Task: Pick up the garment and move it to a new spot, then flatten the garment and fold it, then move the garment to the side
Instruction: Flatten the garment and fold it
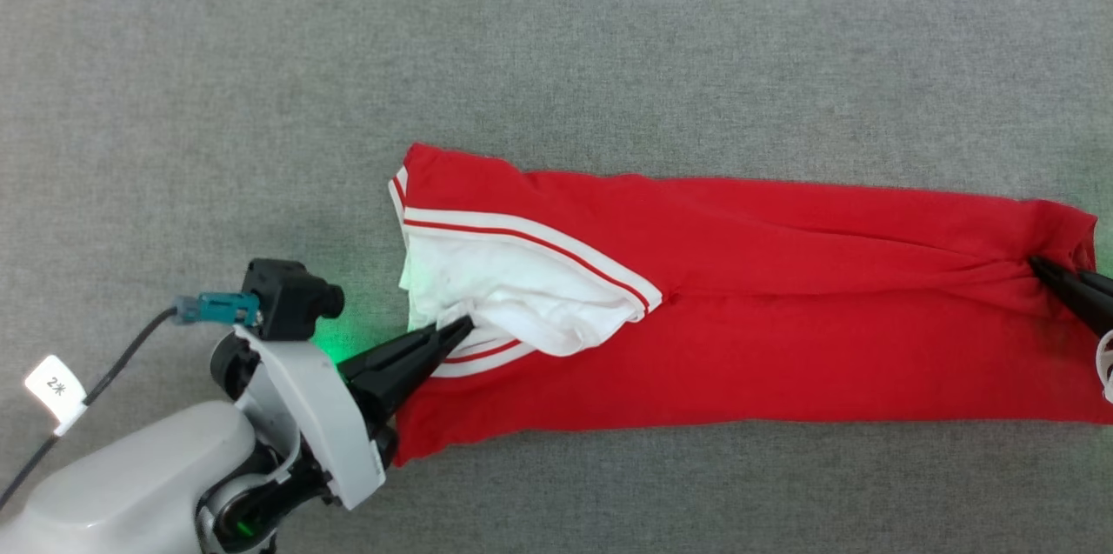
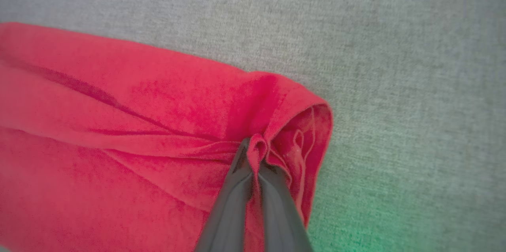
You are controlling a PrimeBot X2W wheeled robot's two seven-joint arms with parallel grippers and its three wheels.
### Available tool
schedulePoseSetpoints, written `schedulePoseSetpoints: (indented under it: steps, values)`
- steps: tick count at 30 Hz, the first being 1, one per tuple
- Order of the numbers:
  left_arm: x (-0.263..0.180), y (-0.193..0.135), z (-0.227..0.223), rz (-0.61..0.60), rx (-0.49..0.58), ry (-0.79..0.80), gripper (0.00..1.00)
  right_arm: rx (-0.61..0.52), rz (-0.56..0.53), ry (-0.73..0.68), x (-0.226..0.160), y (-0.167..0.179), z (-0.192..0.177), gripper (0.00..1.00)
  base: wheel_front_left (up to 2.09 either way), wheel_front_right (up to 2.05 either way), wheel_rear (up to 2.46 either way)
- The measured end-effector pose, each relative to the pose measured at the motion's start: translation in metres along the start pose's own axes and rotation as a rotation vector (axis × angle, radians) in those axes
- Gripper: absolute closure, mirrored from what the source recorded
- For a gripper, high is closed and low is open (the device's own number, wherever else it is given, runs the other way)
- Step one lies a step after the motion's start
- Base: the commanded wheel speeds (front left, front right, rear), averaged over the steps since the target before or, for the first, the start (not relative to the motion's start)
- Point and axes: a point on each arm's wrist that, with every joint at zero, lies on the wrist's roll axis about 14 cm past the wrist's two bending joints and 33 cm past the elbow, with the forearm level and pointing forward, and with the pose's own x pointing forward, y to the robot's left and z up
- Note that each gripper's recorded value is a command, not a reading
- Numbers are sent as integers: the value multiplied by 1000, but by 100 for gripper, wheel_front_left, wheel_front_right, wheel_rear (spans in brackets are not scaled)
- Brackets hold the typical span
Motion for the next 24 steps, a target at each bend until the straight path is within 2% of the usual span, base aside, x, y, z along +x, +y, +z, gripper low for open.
schedulePoseSetpoints:
  steps: [1, 2, 3, 4, 5, 6, 12, 19, 24]
  values:
    - [1, 0, 2, 0, 3, -15, 78, 2, -4, -8, 1, -1, 2, 59, 0, 0, 0]
    - [2, 0, 4, 0, 2, -29, 64, 3, -10, -20, 1, -2, 4, 13, 0, 0, 0]
    - [2, 0, 7, 2, 2, -44, 53, 3, -15, -26, 1, -2, 5, 0, 0, 0, 0]
    - [1, -1, 8, 3, 0, -57, 26, 2, -17, -32, 1, -2, 6, 0, 0, 0, 0]
    - [1, -3, 10, 1, -1, -70, 11, 6, -16, -43, 0, -2, 9, 0, 0, 0, 0]
    - [-1, -4, 11, 0, -1, -81, 0, 17, -9, -58, -1, 1, 12, 0, 0, 0, 0]
    - [-17, -18, 19, -4, -20, -153, 0, 33, -31, -88, -21, -7, 23, 0, 0, 0, 0]
    - [-41, -27, 43, 36, -67, -316, 0, 85, -78, -77, -39, -26, 27, 0, 0, 0, 0]
    - [-59, -15, 46, 155, -84, -434, 0, 148, -79, -5, -34, -26, 14, 0, 0, 0, 0]
